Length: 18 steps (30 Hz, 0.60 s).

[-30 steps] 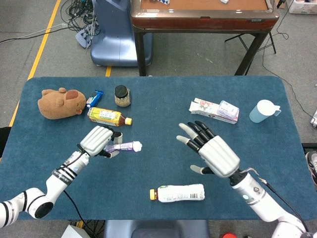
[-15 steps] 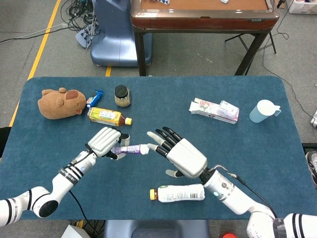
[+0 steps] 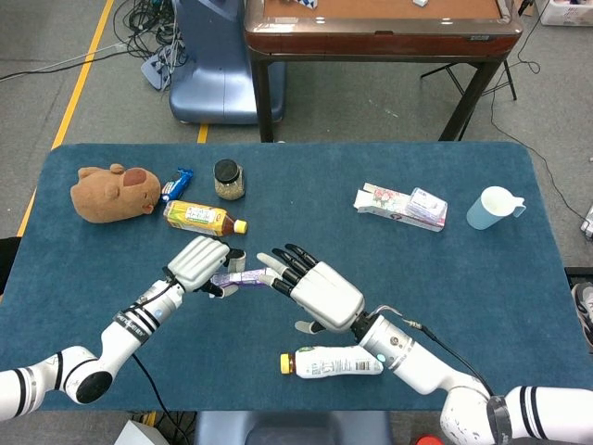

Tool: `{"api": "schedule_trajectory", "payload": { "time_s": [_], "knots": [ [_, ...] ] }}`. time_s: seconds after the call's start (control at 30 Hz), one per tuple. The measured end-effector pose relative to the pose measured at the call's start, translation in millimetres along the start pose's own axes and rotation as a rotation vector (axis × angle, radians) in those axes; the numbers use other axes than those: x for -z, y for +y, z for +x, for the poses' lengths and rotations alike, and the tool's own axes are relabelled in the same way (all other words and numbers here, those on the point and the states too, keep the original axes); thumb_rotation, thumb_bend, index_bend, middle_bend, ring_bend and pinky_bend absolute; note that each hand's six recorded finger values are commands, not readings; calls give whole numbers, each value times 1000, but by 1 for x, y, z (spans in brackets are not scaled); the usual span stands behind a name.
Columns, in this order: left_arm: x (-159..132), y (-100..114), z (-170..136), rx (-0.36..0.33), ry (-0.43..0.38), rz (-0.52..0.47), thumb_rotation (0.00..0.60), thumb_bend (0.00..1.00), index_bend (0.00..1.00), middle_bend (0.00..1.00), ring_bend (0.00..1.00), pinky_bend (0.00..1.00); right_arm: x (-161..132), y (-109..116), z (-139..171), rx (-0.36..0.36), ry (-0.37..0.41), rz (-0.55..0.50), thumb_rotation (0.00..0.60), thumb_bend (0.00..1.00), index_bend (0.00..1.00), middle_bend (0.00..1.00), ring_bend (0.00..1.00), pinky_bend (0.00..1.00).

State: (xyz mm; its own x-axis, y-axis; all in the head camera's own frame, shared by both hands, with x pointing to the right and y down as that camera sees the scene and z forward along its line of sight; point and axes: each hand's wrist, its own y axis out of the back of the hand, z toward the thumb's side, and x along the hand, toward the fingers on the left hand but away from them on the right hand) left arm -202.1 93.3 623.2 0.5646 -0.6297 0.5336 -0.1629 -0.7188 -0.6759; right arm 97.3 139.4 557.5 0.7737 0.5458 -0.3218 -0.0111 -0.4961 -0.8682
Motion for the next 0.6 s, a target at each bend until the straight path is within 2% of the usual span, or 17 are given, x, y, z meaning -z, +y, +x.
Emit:
{"api": "schedule_trajectory", "payload": {
  "time_s": [0.6],
  "knots": [
    [14,6,-9,-17,26,-29,600,397,642,723,480,348,20,-16,0,-47,-70,4,600,162,178,0,0,38]
  ]
}}
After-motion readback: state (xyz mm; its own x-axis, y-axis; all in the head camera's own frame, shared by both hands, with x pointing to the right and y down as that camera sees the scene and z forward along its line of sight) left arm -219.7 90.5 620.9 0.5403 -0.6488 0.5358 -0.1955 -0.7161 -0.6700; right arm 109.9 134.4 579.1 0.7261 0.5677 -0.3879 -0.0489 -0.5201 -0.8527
